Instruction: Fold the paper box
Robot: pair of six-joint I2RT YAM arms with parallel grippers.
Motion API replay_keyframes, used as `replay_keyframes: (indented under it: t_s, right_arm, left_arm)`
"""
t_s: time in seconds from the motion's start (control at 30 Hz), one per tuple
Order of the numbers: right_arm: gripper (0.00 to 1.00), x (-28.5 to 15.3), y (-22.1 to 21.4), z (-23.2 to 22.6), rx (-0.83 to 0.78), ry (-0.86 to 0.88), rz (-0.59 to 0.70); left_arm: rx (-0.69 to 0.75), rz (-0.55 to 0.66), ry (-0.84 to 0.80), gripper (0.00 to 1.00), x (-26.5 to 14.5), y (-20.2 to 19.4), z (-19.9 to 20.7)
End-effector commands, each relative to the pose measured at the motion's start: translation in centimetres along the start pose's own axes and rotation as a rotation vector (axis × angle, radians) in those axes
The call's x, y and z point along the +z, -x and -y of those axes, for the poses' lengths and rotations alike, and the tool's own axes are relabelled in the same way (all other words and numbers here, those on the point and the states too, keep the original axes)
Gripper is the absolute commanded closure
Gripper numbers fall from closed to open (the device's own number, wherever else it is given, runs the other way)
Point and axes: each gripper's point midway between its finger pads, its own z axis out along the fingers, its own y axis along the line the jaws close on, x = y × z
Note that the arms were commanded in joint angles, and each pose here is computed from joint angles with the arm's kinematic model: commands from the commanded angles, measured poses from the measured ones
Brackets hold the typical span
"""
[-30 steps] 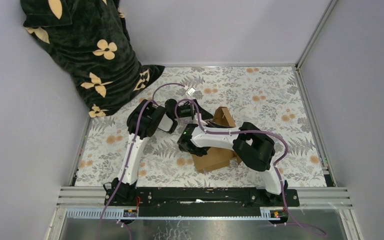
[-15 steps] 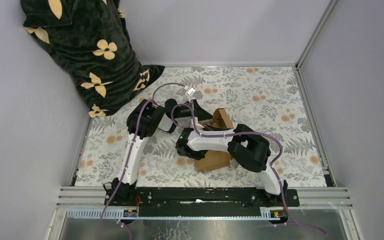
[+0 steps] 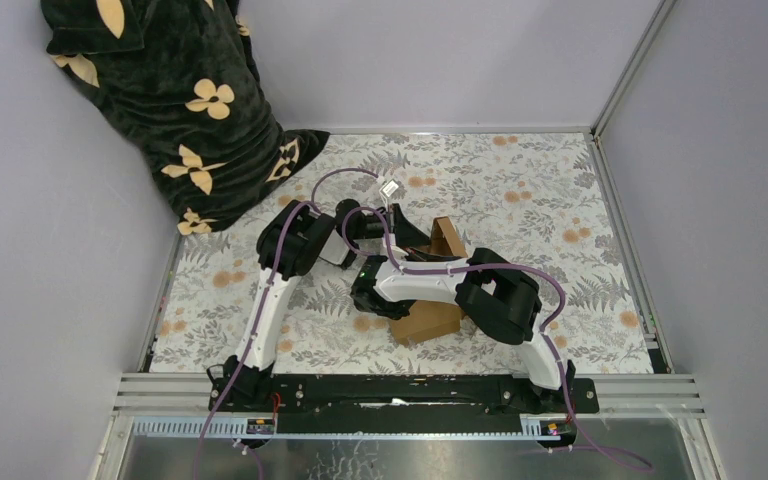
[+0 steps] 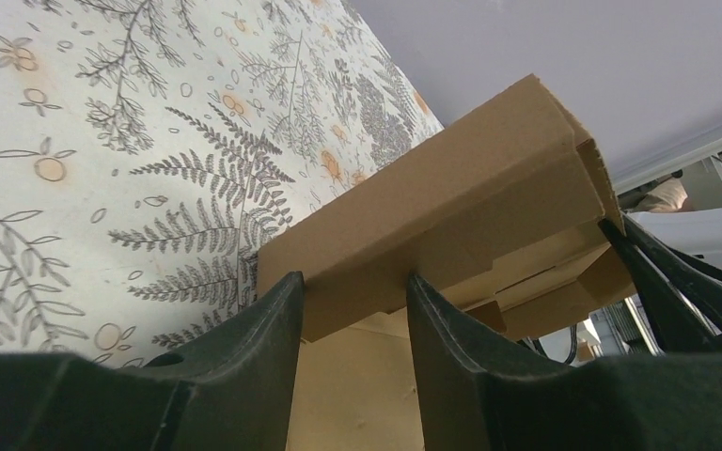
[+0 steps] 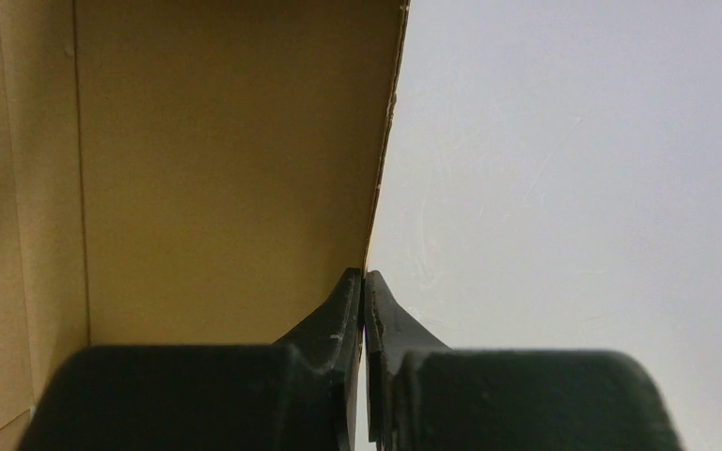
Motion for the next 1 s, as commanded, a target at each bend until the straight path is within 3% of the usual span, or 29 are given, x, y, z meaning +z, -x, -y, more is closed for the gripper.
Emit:
replay_keyframes:
  t_s: [0.0, 0.97]
  right_arm:
    - [0.93, -0.8, 0.6, -0.5, 0.124, 0.069, 0.006]
    - [0.94, -0.8, 0.6, -1.5, 0.120, 0.109, 0.010]
  left_arm:
    - [0.078, -0.014, -0.035, 0.49, 1.1, 0.3, 1.5]
    - [0.153, 0.015, -0.006, 0.43, 2.5, 2.7, 1.0]
